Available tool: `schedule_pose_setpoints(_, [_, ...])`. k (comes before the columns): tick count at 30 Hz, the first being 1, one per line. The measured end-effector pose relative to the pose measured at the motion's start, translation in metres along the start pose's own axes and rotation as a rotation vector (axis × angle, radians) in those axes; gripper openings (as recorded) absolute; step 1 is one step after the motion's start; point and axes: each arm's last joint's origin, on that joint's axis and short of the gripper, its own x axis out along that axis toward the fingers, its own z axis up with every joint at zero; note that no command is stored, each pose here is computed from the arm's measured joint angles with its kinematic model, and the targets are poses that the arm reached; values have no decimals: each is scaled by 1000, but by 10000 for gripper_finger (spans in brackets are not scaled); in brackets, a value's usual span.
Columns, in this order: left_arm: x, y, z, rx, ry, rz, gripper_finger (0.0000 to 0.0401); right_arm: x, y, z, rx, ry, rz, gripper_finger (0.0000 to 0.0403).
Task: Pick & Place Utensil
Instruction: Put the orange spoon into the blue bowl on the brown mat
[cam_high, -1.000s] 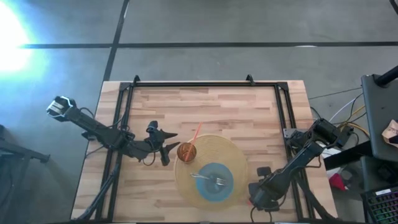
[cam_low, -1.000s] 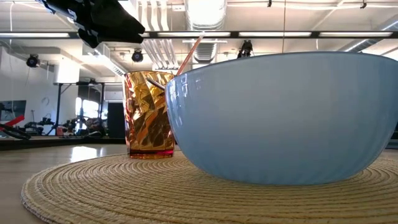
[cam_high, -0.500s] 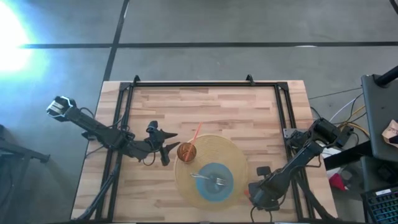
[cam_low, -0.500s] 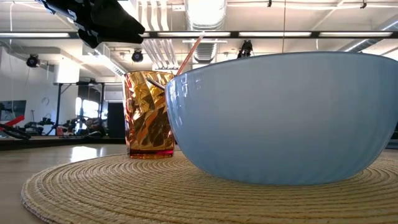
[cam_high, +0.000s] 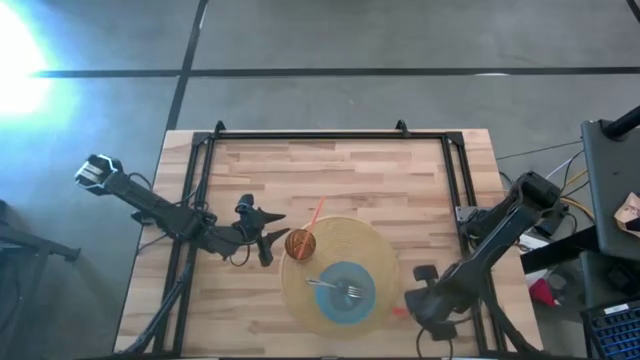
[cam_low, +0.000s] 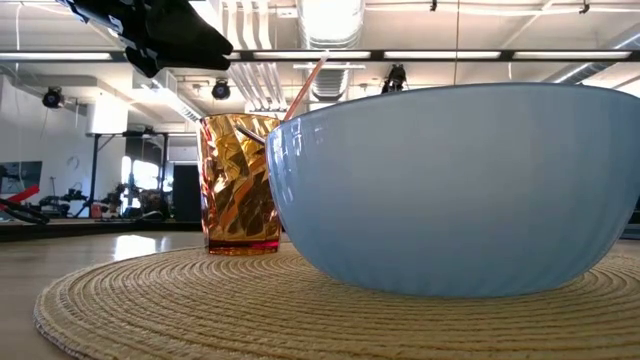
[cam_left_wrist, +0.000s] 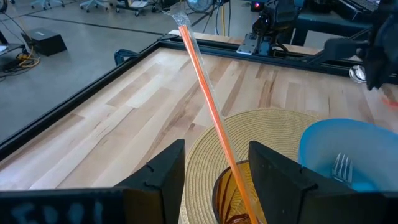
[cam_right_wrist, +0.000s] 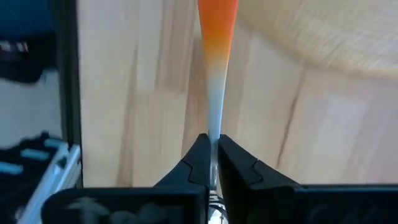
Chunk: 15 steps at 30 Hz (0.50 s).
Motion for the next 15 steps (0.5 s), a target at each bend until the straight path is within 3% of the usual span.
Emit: schedule_pose_setpoints(15, [0,0,0,0,0,0,170,-69,-4,7,-27,-593,-49,13])
